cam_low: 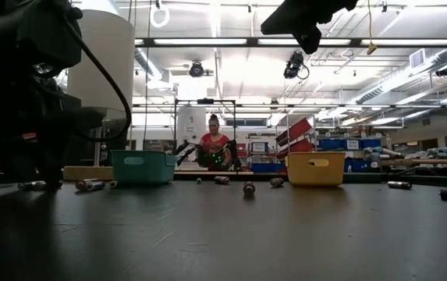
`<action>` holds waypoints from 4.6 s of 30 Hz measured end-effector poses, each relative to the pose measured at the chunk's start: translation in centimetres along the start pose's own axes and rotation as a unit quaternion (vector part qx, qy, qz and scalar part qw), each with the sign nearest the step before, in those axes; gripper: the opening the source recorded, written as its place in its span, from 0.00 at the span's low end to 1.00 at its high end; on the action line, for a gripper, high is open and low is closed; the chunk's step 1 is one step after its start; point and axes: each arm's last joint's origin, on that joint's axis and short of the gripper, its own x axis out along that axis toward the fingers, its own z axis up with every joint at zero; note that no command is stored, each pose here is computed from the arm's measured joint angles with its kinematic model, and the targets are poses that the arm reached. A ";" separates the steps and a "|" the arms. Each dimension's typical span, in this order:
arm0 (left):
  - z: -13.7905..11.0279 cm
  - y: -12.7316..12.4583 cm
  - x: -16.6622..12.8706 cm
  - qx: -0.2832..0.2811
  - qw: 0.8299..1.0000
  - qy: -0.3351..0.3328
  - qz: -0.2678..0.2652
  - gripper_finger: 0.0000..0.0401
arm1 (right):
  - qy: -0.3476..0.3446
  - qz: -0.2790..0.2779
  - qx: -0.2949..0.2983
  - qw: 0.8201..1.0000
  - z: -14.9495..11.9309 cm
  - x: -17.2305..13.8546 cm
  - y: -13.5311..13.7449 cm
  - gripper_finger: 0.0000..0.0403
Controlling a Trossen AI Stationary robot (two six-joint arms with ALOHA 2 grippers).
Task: Sort batteries
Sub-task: Put the silver battery into the blue bin
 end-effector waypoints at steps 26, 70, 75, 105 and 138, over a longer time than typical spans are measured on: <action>-1.4 0.5 -0.5 0.061 0.997 0.048 0.011 0.33 | -0.001 0.026 0.003 1.000 -0.1 -0.1 0.8 0.06; -0.7 -1.0 -1.5 0.060 0.998 0.009 -0.015 0.06 | -0.012 0.029 0.003 1.000 0.1 -0.1 0.9 0.04; -0.6 -1.3 -1.9 0.061 0.998 0.001 -0.019 0.15 | -0.011 0.029 0.003 1.000 0.1 -0.1 0.9 0.04; -1.4 0.3 2.1 0.076 0.987 -0.135 -0.050 0.07 | -0.010 0.038 -0.001 0.999 0.0 -0.2 1.4 0.04; -3.1 -5.8 -6.5 0.105 0.941 -0.282 -0.155 0.03 | 0.001 0.062 -0.001 0.998 0.1 -0.3 1.9 0.06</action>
